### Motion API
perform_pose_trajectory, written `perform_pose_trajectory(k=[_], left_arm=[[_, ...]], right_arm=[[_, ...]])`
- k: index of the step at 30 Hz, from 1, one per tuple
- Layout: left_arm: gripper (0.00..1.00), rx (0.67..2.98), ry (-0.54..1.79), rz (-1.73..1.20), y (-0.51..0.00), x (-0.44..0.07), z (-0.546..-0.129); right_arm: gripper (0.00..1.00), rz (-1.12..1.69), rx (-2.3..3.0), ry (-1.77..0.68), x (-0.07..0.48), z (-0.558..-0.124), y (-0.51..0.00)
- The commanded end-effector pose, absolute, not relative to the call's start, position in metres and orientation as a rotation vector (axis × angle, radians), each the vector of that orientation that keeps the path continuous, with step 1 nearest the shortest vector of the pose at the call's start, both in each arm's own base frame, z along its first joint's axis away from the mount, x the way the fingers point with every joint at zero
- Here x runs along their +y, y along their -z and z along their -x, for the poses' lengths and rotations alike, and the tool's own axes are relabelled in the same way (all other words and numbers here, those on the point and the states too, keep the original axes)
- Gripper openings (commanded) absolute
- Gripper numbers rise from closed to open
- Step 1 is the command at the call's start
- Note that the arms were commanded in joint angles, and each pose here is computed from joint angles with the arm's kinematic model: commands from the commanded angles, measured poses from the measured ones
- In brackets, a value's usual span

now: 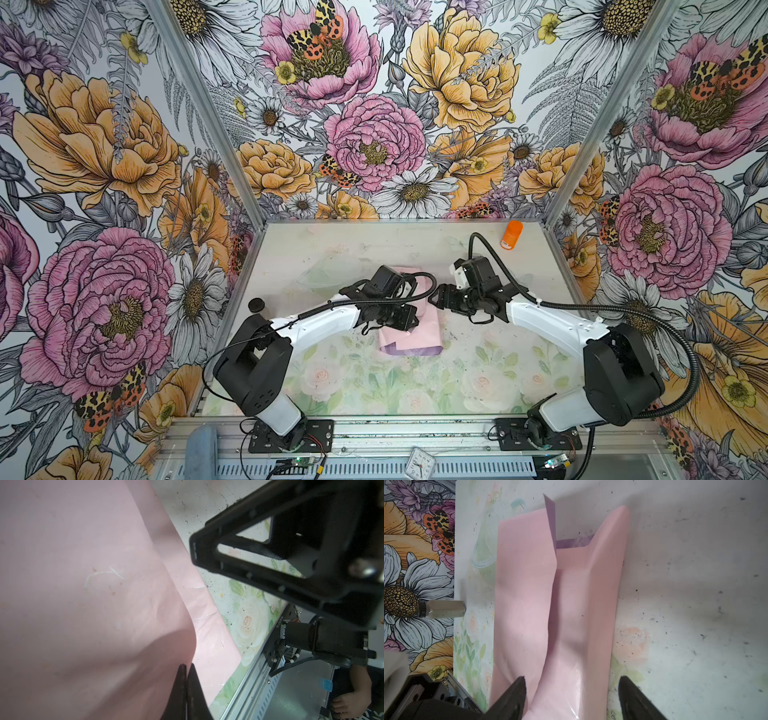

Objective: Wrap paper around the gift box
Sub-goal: 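Fold the far paper edge over the box top with the left gripper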

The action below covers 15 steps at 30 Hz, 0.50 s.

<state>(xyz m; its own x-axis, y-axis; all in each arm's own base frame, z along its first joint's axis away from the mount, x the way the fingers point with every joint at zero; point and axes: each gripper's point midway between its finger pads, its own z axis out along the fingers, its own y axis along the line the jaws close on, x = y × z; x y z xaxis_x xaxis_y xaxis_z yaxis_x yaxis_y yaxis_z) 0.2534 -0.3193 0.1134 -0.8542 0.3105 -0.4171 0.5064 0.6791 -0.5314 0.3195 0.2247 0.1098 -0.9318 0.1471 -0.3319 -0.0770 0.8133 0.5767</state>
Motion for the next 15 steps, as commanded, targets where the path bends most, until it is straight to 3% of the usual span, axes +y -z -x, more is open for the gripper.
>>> perform_pose_trajectory(k=[1,11,15], left_arm=[[0.0,2.576,0.931,-0.693,-0.117,-0.325,-0.258],[0.0,2.583,0.923,-0.732,-0.115,-0.333,-0.255],[0.08,2.569,0.919,-0.717,-0.121,-0.333,-0.258]], right_arm=[[0.73,-0.008,2.609,-0.896,0.237,-0.33,-0.119],[0.7,-0.013,2.653,-0.84,0.239,-0.342,-0.097],[0.6,-0.027,2.687,-0.79,0.233,-0.341,-0.081]])
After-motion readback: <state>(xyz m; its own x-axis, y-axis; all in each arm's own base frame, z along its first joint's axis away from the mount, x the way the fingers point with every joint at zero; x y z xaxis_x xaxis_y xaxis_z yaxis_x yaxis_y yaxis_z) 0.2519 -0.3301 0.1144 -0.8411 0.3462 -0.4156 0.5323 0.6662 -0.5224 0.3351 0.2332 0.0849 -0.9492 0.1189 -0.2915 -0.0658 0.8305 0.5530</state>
